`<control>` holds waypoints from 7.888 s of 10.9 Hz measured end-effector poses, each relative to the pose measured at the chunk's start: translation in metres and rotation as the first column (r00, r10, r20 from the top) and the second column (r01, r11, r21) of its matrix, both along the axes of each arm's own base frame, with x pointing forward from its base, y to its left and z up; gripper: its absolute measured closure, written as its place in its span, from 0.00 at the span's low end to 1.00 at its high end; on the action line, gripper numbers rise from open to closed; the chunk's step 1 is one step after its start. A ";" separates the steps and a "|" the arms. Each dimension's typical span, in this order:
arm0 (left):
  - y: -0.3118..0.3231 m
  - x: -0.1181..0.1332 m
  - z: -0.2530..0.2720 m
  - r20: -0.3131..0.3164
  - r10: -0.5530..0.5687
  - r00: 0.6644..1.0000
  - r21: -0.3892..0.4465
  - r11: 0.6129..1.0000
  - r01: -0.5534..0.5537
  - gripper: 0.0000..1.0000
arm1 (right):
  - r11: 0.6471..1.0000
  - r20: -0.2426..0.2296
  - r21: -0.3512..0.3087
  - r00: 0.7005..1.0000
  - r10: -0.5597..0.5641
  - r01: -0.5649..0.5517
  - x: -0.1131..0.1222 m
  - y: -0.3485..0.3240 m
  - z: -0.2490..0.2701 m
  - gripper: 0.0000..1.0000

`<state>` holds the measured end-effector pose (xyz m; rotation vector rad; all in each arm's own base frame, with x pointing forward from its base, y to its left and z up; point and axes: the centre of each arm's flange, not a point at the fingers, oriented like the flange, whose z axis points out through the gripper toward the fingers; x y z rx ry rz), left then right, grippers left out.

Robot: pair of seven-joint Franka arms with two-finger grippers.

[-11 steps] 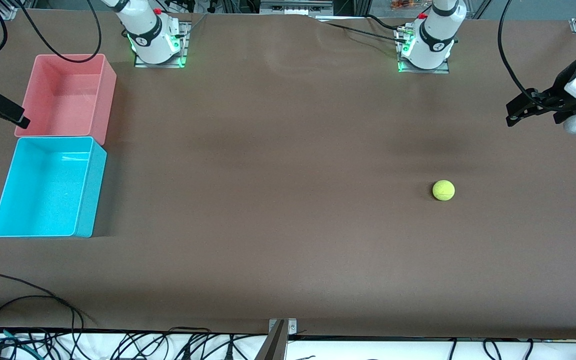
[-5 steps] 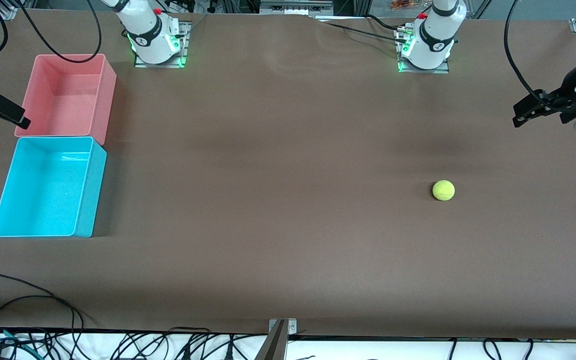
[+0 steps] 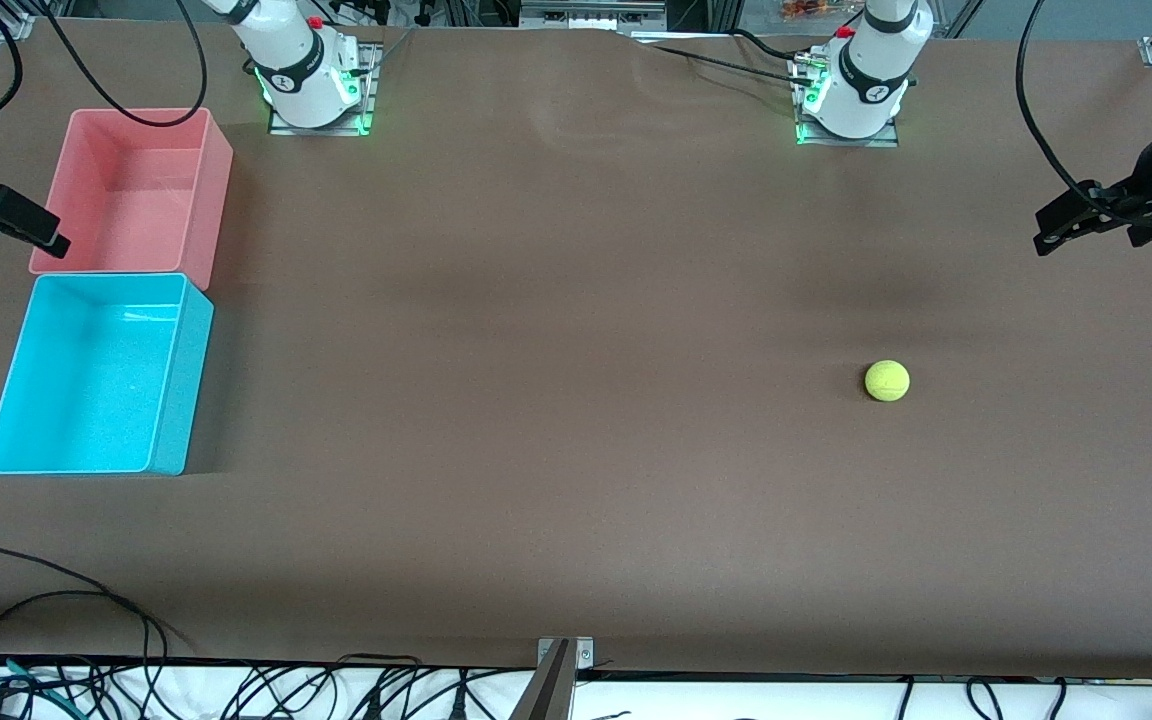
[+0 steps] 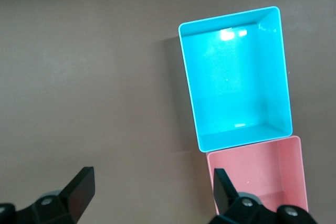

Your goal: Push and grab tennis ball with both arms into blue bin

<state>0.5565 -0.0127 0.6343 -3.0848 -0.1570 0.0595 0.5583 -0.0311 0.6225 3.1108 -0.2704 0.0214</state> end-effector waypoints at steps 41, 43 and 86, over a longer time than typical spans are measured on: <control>0.046 -0.016 -0.163 -0.015 0.069 0.998 -0.003 0.998 -0.069 0.00 | 1.000 0.000 0.000 1.000 -0.005 0.005 0.000 -0.003 0.000 0.00; 0.046 -0.018 -0.193 0.000 0.065 0.998 -0.005 0.998 -0.065 0.00 | 1.000 0.000 0.000 1.000 -0.005 0.005 0.000 -0.003 0.000 0.00; 0.085 0.012 -0.422 0.056 -0.995 0.085 -0.023 0.084 0.996 0.99 | 0.999 0.003 0.016 0.999 -0.037 0.037 -0.001 -0.020 0.001 0.00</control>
